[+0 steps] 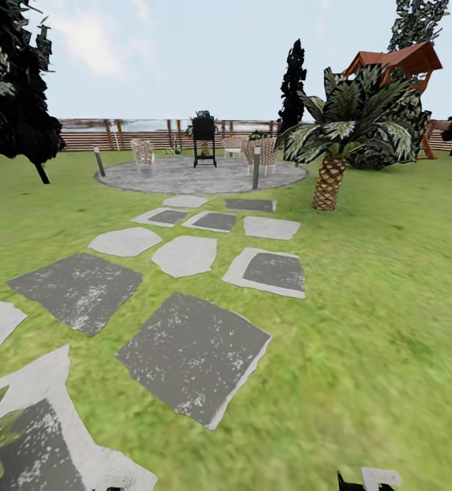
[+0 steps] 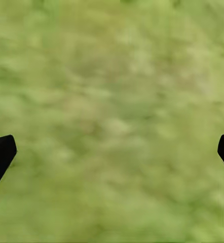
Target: Pick up the pesticide atomizer in the garden and spray insectifuge to fully cover both potted plants in the garden.
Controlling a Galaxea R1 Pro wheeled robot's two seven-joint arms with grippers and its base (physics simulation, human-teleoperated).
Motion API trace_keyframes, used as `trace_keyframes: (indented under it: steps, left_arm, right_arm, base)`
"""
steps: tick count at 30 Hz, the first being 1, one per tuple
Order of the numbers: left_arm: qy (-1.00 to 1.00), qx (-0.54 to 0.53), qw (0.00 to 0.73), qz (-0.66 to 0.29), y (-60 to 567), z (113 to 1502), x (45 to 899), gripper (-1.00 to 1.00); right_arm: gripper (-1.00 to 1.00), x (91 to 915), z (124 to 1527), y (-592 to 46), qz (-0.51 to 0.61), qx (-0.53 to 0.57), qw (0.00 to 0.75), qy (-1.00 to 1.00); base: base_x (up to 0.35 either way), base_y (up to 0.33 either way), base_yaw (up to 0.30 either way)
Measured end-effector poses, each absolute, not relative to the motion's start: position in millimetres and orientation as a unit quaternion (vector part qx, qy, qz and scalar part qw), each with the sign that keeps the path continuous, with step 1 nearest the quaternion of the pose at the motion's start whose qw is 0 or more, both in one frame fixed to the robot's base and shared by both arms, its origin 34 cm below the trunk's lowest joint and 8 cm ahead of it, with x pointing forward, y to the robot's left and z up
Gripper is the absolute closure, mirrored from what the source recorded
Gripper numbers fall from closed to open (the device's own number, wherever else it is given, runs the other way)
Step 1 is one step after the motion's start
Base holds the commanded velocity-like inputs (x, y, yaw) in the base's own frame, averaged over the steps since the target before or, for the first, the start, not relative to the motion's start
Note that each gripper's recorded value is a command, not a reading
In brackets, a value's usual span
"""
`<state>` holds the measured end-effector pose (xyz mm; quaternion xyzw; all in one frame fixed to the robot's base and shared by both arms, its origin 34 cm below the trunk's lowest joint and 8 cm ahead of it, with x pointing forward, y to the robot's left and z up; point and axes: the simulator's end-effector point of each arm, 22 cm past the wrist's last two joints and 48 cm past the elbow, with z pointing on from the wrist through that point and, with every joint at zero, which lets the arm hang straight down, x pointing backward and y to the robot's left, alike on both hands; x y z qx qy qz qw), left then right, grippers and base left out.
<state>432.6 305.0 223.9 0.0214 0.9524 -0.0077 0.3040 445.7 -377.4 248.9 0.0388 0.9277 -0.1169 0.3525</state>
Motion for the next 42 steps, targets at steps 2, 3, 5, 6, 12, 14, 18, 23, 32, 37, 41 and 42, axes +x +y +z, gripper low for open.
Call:
trace_keyframes:
  steps: [2, 3, 5, 6, 12, 14, 18, 23, 32, 37, 41, 42]
  left_arm:
    - [0.952, 0.020, 0.304, -0.007, 305.5, 224.0, 432.7, 1.00]
    - [0.952, 0.020, 0.304, -0.007, 306.0, 224.0, 432.7, 1.00]
    - [0.952, 0.020, 0.304, -0.007, 306.4, 224.1, 432.8, 1.00]
    - [0.952, 0.020, 0.304, -0.007, 306.2, 224.0, 432.8, 1.00]
    - [0.952, 0.019, 0.304, -0.006, 306.0, 224.0, 432.8, 1.00]
    - [0.952, 0.019, 0.304, -0.006, 306.1, 223.9, 432.7, 1.00]
    - [0.952, 0.019, 0.304, -0.006, 306.3, 224.0, 432.7, 1.00]
    - [0.952, 0.019, 0.304, -0.006, 306.3, 224.0, 432.7, 1.00]
    - [0.952, 0.019, 0.304, -0.006, 306.5, 223.9, 432.5, 1.00]
    - [0.952, 0.019, 0.304, -0.006, 306.4, 223.9, 432.5, 1.00]
    - [0.952, 0.019, 0.304, -0.006, 306.3, 223.8, 432.4, 1.00]
    - [0.952, 0.019, 0.304, -0.006, 306.4, 223.9, 432.5, 1.00]
  right_arm:
    - [-1.00, 442.1, 245.4, -371.8, -0.111, 0.039, 0.348, 0.930]
    - [-1.00, 441.2, 244.5, -370.3, -0.109, 0.039, 0.347, 0.931]
    - [-1.00, 440.0, 243.3, -368.5, -0.107, 0.039, 0.345, 0.931]
    - [-1.00, 439.9, 243.2, -368.2, -0.107, 0.039, 0.345, 0.932]
    - [-1.00, 439.7, 243.0, -367.8, -0.106, 0.039, 0.345, 0.932]
    - [-1.00, 439.7, 243.0, -367.8, -0.106, 0.039, 0.345, 0.932]
    - [-1.00, 439.8, 243.4, -369.2, -0.108, 0.041, 0.346, 0.931]
    - [-1.00, 439.7, 243.6, -370.5, -0.109, 0.042, 0.346, 0.931]
    - [-1.00, 439.6, 243.4, -369.8, -0.108, 0.044, 0.346, 0.931]
    - [-1.00, 439.6, 243.7, -371.2, -0.109, 0.044, 0.346, 0.931]
    - [-1.00, 439.5, 243.7, -371.8, -0.110, 0.044, 0.345, 0.931]
    - [-1.00, 439.5, 243.6, -371.3, -0.110, 0.044, 0.345, 0.931]
  base:
    - [0.341, 0.000, 0.000]
    - [0.341, 0.000, 0.000]
    - [0.341, 0.000, 0.000]
    - [0.341, 0.000, 0.000]
    - [0.341, 0.000, 0.000]
    - [0.341, 0.000, 0.000]
    - [0.341, 0.000, 0.000]
    - [0.341, 0.000, 0.000]
    - [0.341, 0.000, 0.070]
    - [0.341, 0.001, 0.070]
    - [0.340, 0.075, 0.005]
    - [0.339, 0.113, 0.001]
